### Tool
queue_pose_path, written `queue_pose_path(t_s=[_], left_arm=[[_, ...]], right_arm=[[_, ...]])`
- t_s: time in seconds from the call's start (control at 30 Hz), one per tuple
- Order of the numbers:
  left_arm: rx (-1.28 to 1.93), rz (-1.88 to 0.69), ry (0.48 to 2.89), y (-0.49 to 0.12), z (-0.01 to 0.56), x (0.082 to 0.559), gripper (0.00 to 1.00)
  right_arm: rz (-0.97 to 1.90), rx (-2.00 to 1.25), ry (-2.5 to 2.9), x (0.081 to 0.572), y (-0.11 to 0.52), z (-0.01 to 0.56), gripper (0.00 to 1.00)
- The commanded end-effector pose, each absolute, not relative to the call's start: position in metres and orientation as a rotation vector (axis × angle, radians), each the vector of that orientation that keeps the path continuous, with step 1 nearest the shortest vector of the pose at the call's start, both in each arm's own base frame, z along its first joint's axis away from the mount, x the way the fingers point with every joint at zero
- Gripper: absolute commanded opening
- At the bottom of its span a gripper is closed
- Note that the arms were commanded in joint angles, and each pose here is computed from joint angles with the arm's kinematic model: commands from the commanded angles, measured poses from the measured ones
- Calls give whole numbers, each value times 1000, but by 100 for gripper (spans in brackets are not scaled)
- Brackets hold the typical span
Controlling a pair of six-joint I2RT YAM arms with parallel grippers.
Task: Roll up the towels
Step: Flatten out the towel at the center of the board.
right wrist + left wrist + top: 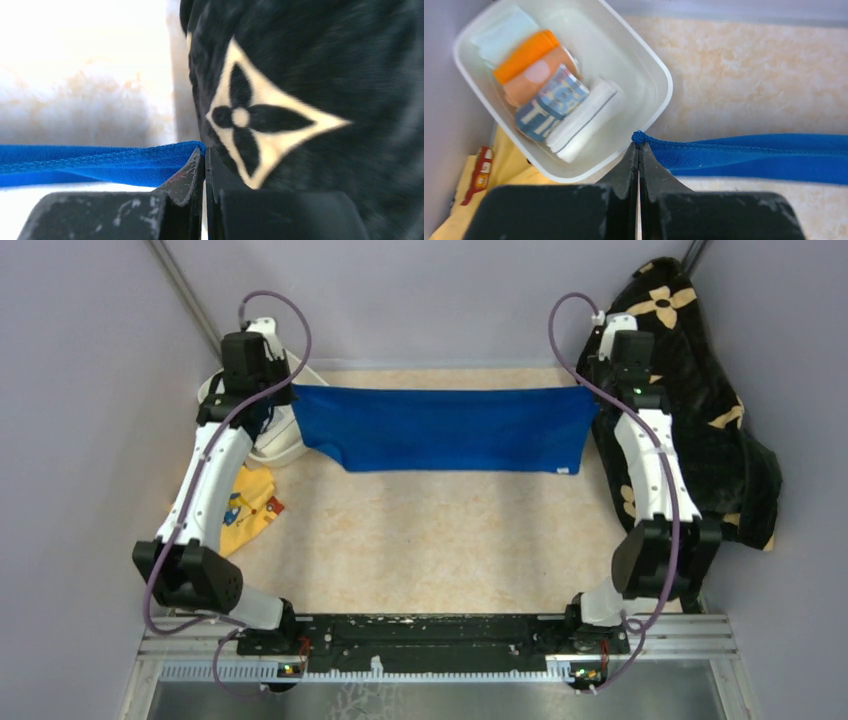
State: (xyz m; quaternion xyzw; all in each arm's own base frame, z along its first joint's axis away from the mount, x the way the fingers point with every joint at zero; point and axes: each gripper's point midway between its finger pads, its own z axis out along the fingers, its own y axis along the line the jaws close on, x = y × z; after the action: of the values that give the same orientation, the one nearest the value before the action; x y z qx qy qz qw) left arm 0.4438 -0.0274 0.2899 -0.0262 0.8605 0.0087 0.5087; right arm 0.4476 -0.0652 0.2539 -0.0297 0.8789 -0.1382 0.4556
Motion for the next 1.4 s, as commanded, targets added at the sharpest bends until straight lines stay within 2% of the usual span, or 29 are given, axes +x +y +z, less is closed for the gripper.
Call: queue_pose_path(t_s=[0.0, 0.33, 0.47, 0.6, 0.83, 1.13, 1.37], left_arm=[[-94, 96, 1899, -10, 347, 423, 0], [-151, 124, 1682, 11, 414, 326, 0], [-158, 122, 1677, 15, 410, 292, 0], [-168, 147, 1738, 20, 373, 279, 0], [-146, 74, 1979, -1, 279, 316, 0], [-148, 63, 2250, -19, 162, 409, 0], [-127, 84, 2339, -25, 123, 471, 0]], right_arm=[[-372, -42, 1948, 422, -69, 332, 0], [-318, -64, 1728, 326, -50, 386, 0], [-254, -67, 1636, 289, -38, 396, 0], [-223, -43, 1639, 282, -35, 379, 0], [-167, -45, 1895, 332, -33, 298, 0], [-335, -6, 2141, 431, -69, 192, 0], [-382, -29, 2153, 480, -89, 158, 0]])
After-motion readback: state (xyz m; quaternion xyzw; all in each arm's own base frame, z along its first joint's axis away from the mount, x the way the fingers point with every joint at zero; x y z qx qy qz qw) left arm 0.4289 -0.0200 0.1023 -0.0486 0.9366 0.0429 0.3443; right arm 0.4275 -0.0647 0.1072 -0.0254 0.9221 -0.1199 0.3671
